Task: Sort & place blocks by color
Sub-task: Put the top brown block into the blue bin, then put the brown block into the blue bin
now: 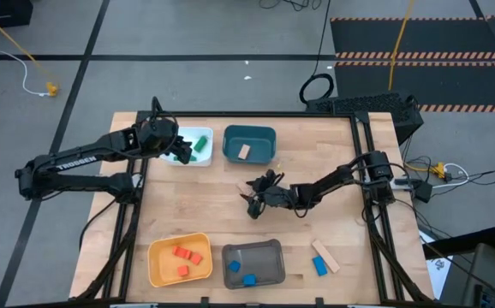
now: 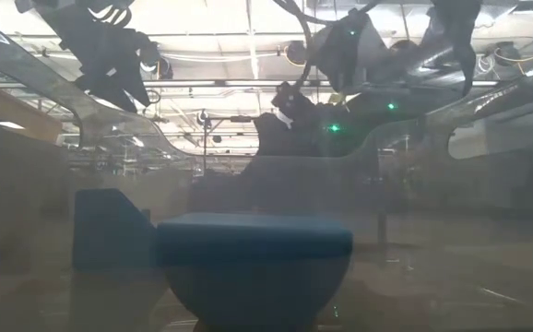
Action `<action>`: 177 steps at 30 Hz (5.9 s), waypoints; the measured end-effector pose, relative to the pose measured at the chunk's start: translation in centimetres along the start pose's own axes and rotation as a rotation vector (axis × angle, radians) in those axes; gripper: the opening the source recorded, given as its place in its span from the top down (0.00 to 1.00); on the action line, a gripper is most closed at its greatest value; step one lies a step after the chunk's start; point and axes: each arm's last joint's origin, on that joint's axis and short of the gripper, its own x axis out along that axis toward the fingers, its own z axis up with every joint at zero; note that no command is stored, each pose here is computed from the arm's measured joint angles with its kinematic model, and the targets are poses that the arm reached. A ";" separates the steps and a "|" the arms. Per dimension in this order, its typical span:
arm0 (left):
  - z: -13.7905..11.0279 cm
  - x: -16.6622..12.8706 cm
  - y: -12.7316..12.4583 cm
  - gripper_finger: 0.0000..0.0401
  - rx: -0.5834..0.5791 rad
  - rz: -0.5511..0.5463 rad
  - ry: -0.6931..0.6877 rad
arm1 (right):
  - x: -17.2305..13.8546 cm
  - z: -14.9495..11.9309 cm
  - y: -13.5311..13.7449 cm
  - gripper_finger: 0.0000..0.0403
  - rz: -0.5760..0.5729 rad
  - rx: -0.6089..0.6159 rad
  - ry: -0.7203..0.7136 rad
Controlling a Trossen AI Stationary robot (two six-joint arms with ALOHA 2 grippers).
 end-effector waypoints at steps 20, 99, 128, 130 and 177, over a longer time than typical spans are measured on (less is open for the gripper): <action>0.0 0.0 0.0 0.51 0.008 -0.001 0.001 | 1.6 -2.7 -1.1 0.40 -0.036 0.118 0.073; 0.0 0.0 0.0 0.51 0.014 0.000 0.000 | -4.6 11.0 -7.4 0.44 -0.175 -0.034 -0.157; 0.5 0.0 -0.2 0.51 -0.005 -0.023 -0.045 | -15.7 2.6 6.7 0.44 0.353 0.302 0.515; 0.5 0.0 -0.2 0.51 -0.006 -0.023 -0.045 | -15.7 2.6 6.7 0.44 0.314 0.295 0.472; 0.3 0.0 -0.2 0.51 0.068 -0.014 -0.031 | -19.4 -3.9 5.2 0.44 -0.379 0.762 1.084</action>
